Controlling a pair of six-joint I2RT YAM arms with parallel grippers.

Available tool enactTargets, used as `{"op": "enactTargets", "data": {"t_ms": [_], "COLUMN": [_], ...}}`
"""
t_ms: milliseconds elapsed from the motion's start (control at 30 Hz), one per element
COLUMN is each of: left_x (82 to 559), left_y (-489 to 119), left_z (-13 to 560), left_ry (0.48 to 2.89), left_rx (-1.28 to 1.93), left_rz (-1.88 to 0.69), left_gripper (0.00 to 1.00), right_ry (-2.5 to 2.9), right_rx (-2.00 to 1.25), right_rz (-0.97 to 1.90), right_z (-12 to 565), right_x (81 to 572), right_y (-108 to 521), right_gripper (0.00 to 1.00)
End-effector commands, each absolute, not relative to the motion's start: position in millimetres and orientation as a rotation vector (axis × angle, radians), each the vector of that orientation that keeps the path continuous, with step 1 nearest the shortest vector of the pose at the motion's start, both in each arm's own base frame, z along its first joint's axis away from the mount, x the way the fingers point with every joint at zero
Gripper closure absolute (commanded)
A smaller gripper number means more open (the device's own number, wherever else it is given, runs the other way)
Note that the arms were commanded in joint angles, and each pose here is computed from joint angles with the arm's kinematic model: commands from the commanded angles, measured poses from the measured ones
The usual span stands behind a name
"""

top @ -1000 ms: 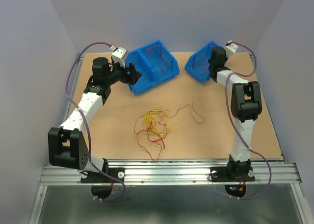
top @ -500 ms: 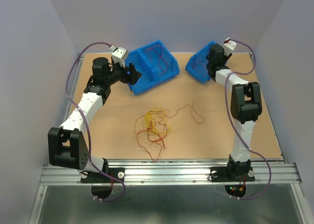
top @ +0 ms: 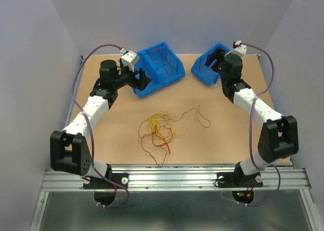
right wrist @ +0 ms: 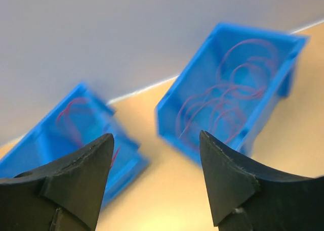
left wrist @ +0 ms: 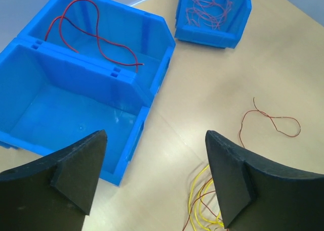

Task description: Untangle the cables

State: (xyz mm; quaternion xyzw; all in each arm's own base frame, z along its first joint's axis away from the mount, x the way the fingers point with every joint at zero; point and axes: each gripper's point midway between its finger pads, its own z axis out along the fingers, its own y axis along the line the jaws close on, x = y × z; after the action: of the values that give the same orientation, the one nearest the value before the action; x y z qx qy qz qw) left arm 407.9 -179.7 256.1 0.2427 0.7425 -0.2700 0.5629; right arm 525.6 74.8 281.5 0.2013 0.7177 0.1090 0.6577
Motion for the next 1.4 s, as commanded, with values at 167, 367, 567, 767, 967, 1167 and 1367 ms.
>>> {"op": "enactTargets", "data": {"t_ms": [167, 367, 567, 767, 967, 1167, 1367], "left_x": [382.7, 366.3, 321.4, 272.7, 246.9, 231.9, 227.4], "left_y": [-230.9, -272.4, -319.3, -338.5, -338.7, -345.1, -351.9], "left_z": [241.7, 193.8, 129.3, 124.1, 140.8, 119.7, 99.9], "left_ry": [1.689, 1.796, 1.864, 1.739, 1.636, 1.663, 1.714], "left_rx": [0.824, 1.013, 1.341, 1.561, 1.629, 1.721, 1.764], "left_rz": [-0.571, -0.544, -0.570, -0.676, -0.766, -0.763, -0.764], "left_gripper": [0.04, 0.06, 0.09, 0.09, 0.09, 0.11, 0.18], "right_ry": [1.711, 1.720, 1.780, 1.795, 1.809, 1.814, 1.812], "right_rx": [0.224, 0.294, 0.253, 0.259, 0.241, 0.228, 0.227], "right_rz": [0.538, 0.389, 0.331, 0.307, 0.314, 0.321, 0.328], "right_z": [244.0, 234.6, 226.0, 218.0, 212.7, 211.3, 211.5], "right_x": [402.2, 360.0, 336.1, 329.6, 328.5, 327.4, 326.0], "right_y": [140.3, 99.8, 89.5, 84.0, 86.8, 88.2, 88.7], "right_gripper": [0.10, 0.11, 0.09, 0.09, 0.09, 0.09, 0.09]}}
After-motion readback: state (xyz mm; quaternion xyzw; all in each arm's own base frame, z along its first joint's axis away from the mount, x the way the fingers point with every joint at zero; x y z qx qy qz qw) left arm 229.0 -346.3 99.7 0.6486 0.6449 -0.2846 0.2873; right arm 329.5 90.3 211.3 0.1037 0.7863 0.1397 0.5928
